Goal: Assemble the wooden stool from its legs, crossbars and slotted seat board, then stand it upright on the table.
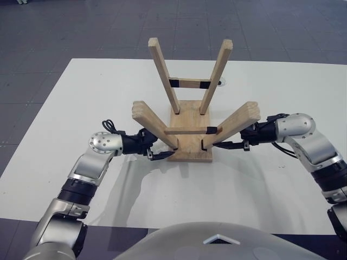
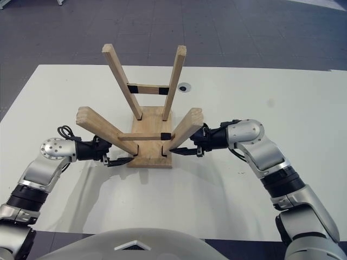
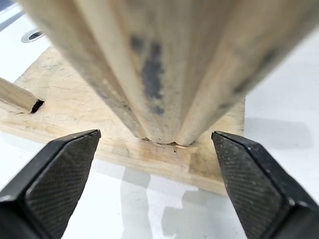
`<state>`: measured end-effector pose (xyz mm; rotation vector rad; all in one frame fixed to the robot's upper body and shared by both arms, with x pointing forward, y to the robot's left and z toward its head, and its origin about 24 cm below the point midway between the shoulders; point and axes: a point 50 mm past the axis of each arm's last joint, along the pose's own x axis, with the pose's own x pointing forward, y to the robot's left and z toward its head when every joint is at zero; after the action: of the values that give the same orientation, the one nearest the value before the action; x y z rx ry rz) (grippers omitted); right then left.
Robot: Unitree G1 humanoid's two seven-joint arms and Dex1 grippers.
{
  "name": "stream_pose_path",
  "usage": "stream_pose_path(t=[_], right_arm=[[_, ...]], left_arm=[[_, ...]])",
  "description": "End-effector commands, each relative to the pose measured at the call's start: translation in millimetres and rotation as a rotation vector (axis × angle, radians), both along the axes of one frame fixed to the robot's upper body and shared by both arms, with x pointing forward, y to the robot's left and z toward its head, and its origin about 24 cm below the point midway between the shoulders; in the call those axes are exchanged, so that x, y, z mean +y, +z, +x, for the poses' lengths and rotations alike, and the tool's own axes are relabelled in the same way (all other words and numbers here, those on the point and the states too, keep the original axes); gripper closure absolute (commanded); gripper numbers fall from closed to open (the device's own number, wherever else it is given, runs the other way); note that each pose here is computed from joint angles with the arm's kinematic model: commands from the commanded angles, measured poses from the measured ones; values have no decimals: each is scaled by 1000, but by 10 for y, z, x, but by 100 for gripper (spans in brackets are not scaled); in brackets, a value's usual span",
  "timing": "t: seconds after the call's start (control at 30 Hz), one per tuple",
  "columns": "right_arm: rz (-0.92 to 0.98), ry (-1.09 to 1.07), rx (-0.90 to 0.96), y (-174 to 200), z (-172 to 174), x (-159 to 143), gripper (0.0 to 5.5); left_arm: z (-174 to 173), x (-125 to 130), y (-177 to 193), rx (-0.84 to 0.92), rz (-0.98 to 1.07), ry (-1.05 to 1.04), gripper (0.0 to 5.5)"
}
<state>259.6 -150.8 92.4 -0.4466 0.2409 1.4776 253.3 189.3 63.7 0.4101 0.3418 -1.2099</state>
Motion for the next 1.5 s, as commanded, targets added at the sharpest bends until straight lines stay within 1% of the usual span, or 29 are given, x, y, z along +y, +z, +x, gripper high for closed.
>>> stream_pose_path(t=[0.03,0.17,0.27,0.33,0.4,0.73,0.87,1.07,1.17,1.33,1.5], right_arm=[[-474,21,357,-1001,-582,-187,348],[-473,21,355,-1002,-585,-179,348],[-472,22,354,-1002,-590,-173,348],[-472,21,352,-1004,-593,-171,348],[-471,19,349,-1007,-593,-167,348],[-457,15,350,-1030,-614,-151,348],[-408,0,370,-1036,-644,-138,348],[-307,-119,355,-984,-470,-130,348],[-257,-162,336,-923,-392,-146,348],[-204,-159,329,-858,-407,-118,348],[-176,-158,326,-842,-432,-87,348]], left_arm=[[308,70,1012,-167,-72,-65,137],[298,235,1540,-153,-141,-85,137],[270,317,1820,-174,-191,-97,137],[266,342,1940,-198,-213,-96,137],[269,338,1980,-210,-225,-97,137],[203,193,2007,-250,-290,-133,137],[156,166,1998,-249,-285,-146,137],[71,110,1947,-222,-268,-169,137],[38,128,1860,-177,-267,-154,137],[144,261,1524,-66,-266,-52,137],[186,143,1348,-5,-268,-71,137]])
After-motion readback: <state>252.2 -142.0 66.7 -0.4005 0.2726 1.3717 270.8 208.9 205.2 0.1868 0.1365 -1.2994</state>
